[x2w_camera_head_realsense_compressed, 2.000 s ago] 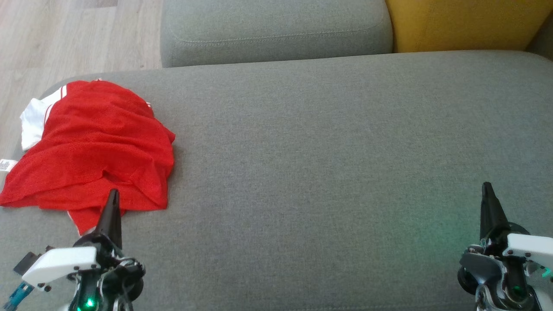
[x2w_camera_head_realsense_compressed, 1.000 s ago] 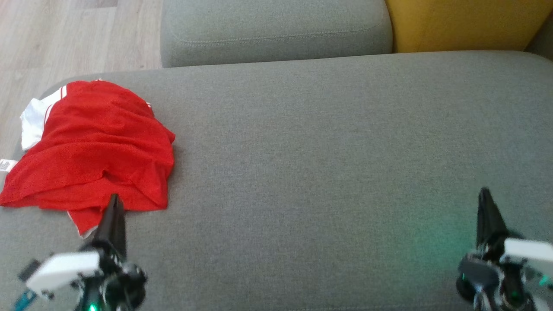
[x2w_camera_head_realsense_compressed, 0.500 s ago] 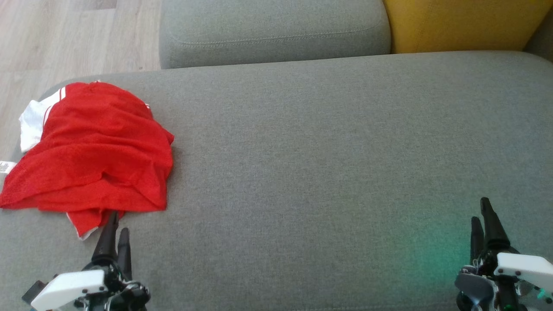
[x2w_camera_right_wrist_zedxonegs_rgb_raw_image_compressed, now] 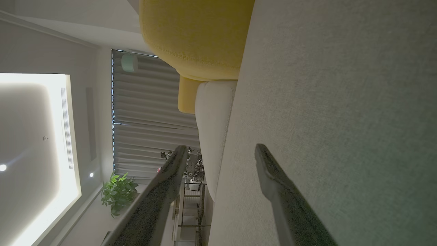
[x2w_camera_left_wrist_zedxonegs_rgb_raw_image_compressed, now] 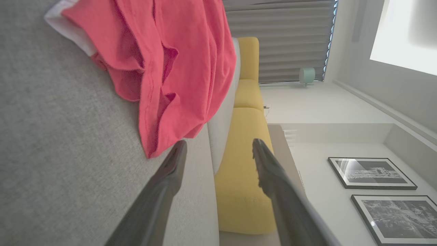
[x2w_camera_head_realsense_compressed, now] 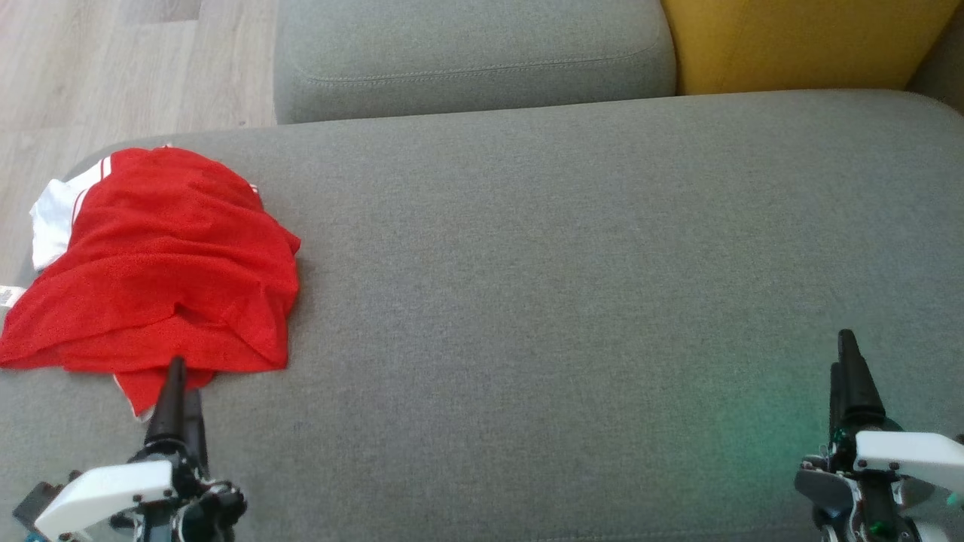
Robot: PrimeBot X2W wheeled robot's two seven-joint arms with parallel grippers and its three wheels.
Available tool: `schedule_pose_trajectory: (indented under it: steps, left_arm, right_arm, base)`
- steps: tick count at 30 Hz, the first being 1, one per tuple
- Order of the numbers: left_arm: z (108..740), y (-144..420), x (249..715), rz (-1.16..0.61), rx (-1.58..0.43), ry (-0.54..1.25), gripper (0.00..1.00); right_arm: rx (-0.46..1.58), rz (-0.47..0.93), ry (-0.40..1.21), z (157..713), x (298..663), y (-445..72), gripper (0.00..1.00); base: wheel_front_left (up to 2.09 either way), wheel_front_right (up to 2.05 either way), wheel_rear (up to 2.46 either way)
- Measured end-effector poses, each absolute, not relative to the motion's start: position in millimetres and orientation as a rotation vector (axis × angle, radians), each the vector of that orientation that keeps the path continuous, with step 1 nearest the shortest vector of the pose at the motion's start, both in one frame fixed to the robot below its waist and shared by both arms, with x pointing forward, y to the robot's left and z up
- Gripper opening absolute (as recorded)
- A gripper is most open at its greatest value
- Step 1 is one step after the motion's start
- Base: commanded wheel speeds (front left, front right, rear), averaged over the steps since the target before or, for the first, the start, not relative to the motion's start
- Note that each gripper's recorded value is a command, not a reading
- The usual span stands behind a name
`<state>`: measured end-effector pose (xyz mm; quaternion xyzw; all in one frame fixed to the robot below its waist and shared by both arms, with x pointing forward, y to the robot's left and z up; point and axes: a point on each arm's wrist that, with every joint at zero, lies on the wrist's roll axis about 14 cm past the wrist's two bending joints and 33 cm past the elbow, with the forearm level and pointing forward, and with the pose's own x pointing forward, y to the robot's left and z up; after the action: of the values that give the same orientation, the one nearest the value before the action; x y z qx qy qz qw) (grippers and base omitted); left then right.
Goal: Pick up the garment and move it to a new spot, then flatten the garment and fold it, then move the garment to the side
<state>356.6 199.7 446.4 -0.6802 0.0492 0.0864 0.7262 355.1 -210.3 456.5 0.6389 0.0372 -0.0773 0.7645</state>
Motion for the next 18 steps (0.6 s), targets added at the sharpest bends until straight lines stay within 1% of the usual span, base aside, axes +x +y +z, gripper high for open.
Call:
schedule_pose_trajectory:
  steps: [9,18]
  left_arm:
    - [456,205,360,0.194,-1.439,0.078,1.00]
    - [484,209,371,0.158,-1.290,0.018,1.00]
  right_arm:
    - [1.257,-0.144,0.037,472,359,-214,1.00]
    - [1.104,-0.114,-0.005,489,364,-216,1.00]
  base:
    - [0.00,0.00,0.00]
    - [0.00,0.00,0.00]
